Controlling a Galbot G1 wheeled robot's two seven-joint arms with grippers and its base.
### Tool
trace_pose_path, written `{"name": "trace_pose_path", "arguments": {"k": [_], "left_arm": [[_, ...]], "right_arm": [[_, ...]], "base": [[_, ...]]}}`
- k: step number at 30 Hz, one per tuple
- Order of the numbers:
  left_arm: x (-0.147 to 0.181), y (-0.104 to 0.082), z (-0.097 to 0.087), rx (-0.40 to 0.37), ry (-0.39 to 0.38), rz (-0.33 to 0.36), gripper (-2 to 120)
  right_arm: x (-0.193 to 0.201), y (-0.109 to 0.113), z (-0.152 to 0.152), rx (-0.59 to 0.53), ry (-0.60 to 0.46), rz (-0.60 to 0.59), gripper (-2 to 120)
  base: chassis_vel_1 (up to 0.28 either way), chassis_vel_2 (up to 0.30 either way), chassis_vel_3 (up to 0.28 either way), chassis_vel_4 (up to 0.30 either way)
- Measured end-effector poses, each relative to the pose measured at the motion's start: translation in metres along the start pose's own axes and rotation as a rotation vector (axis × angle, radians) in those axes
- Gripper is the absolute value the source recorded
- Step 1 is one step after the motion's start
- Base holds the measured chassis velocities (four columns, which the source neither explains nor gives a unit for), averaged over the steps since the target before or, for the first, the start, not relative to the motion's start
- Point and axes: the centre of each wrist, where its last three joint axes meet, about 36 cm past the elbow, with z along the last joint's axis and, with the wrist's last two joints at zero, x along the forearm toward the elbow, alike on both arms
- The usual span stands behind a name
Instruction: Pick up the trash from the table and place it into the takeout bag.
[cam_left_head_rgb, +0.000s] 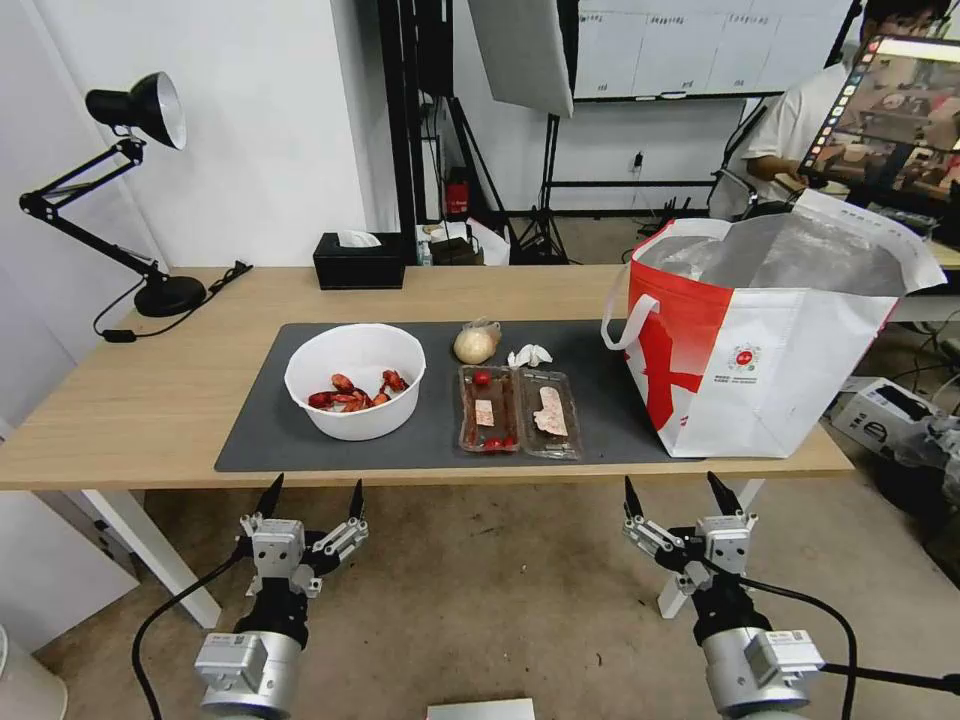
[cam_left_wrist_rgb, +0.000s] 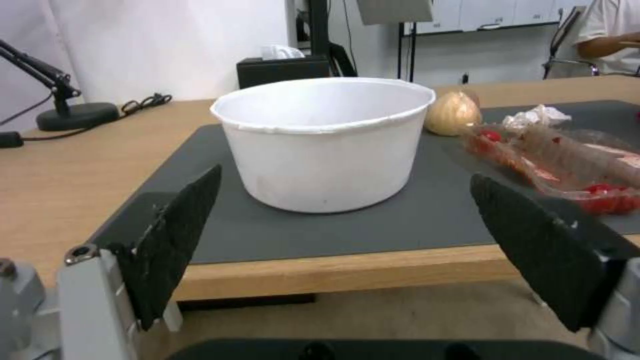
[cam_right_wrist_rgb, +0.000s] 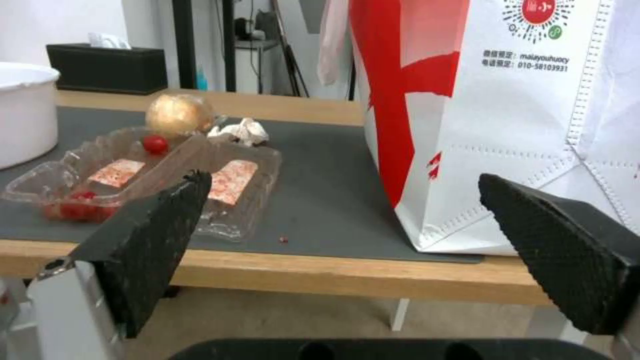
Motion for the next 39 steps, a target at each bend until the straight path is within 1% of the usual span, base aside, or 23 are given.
{"name": "trace_pose_path", "arguments": {"k": [34, 37, 38, 39], "left_arm": [[0.0, 0.0, 0.0, 0.002, 0.0, 0.0, 100], [-0.012, 0.004, -0.006, 0.051, 0.035, -0.01, 100], [-0.012, 0.004, -0.006, 0.051, 0.035, -0.01, 100], [-0.017, 0.006, -0.008, 0.073, 0.055, -0.012, 100]], "right_arm": [[0.0, 0.0, 0.0, 0.0, 0.0, 0.0, 100], [-0.001, -0.002, 0.0, 0.001, 0.008, -0.005, 100], [-0.001, -0.002, 0.0, 0.001, 0.008, -0.005, 100], [-0.004, -0.007, -0.001, 0.003, 0.026, -0.015, 100]], "base": [[0.0, 0.0, 0.0, 0.0], [0.0, 0.0, 0.0, 0.0], [0.0, 0.0, 0.0, 0.0], [0.0, 0.0, 0.0, 0.0]]}}
